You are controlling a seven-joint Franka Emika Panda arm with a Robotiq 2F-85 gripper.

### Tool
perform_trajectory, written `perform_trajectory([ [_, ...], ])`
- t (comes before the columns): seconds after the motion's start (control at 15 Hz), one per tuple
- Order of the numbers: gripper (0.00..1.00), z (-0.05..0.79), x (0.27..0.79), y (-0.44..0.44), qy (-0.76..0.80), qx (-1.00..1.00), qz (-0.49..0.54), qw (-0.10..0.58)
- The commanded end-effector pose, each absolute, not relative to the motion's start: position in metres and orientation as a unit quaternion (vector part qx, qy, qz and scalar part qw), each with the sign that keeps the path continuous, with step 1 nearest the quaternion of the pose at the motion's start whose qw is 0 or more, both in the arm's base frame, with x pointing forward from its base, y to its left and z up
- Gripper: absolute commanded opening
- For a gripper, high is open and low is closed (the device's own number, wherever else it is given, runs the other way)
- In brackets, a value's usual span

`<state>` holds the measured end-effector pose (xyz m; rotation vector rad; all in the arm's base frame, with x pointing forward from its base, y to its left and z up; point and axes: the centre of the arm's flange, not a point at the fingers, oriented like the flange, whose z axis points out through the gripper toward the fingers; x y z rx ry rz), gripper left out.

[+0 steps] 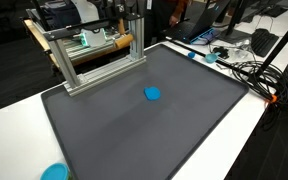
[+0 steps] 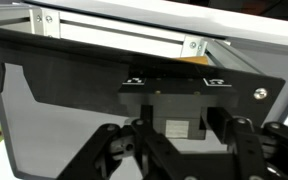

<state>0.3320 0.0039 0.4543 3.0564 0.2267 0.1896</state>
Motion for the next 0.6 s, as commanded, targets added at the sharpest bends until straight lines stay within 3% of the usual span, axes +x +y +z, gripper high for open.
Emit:
perform_trajectory([
  [0.0,0.92,0.463,0.323,-0.006,0.057,0.995,0.078,0.027],
  [0.07,1.00,0.465,0.323,-0.009,0.053,0.995,0.083,0.027],
  [0.47,1.00,0.506,0.319,-0.046,0.009,0.974,0.223,0.038],
  [0.53,1.00,0.498,0.331,-0.034,0.016,0.983,0.179,0.030],
])
